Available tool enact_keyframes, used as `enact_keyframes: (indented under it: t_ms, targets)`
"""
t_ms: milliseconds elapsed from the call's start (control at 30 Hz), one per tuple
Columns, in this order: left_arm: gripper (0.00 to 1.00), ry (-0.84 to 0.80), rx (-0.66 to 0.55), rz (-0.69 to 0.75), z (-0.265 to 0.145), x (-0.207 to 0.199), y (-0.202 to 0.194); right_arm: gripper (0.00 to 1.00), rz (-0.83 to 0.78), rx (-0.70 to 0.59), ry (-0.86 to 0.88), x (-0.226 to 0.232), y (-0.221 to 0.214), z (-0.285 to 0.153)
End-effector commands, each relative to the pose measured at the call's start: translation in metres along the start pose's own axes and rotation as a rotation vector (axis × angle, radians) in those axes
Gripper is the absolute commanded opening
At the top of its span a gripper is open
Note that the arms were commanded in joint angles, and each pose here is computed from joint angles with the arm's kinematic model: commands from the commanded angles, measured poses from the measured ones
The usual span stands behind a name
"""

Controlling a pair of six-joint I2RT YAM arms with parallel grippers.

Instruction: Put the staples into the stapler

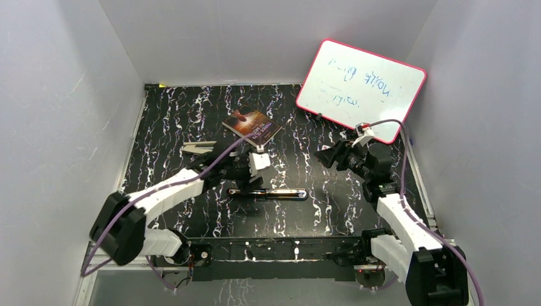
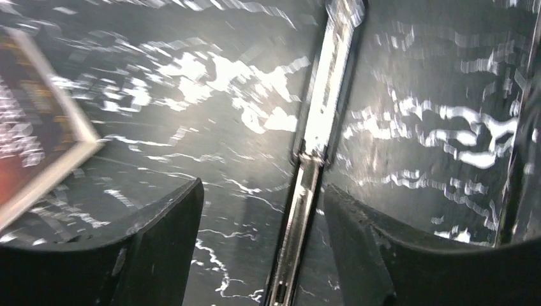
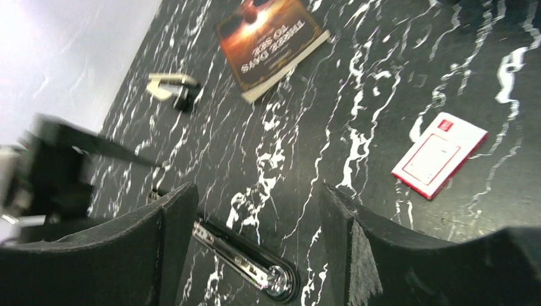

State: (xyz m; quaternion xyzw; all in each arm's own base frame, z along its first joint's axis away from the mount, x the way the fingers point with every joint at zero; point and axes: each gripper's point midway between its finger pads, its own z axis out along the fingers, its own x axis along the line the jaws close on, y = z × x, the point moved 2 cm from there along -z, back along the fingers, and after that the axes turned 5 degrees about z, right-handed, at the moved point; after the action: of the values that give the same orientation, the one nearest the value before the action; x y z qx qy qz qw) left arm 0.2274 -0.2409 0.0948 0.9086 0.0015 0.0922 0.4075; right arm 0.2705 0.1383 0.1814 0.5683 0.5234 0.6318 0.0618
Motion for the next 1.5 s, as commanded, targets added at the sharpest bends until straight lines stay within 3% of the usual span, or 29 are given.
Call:
enact_keyframes:
  t_ms: [0,100,200,433,633,1100,1467]
  targets:
    - [0.73,0.329,-0.267,-0.141,-0.049,0.041,0.058,0.79,-0.188,0.119,0.217,0.036,-0.005,0.011]
    - [0.85,0.559,-0.374,-0.267,-0.083,0.061,0.065,0.8,-0.362,0.227,0.234,0.052,-0.027,0.025]
    - [0.93,0.817,-0.382,-0.451,-0.118,0.083,0.051,0.8,-0.508,0.327,0.291,0.074,-0.052,0.037]
    - [0.97,1.128,-0.325,-0.654,-0.174,0.103,0.024,0.81,-0.713,0.549,0.415,0.085,-0.096,0.054]
    - [0.97,1.352,-0.324,-0.781,-0.224,0.104,0.012,0.81,-0.768,0.732,0.439,0.079,-0.136,0.059]
    - [0.96,1.374,-0.324,-0.802,-0.234,0.098,0.011,0.75,-0.826,0.863,0.391,0.061,-0.179,0.067]
    - [0.97,1.385,-0.311,-0.816,-0.236,0.098,0.01,0.48,-0.849,0.865,0.349,0.054,-0.189,0.073]
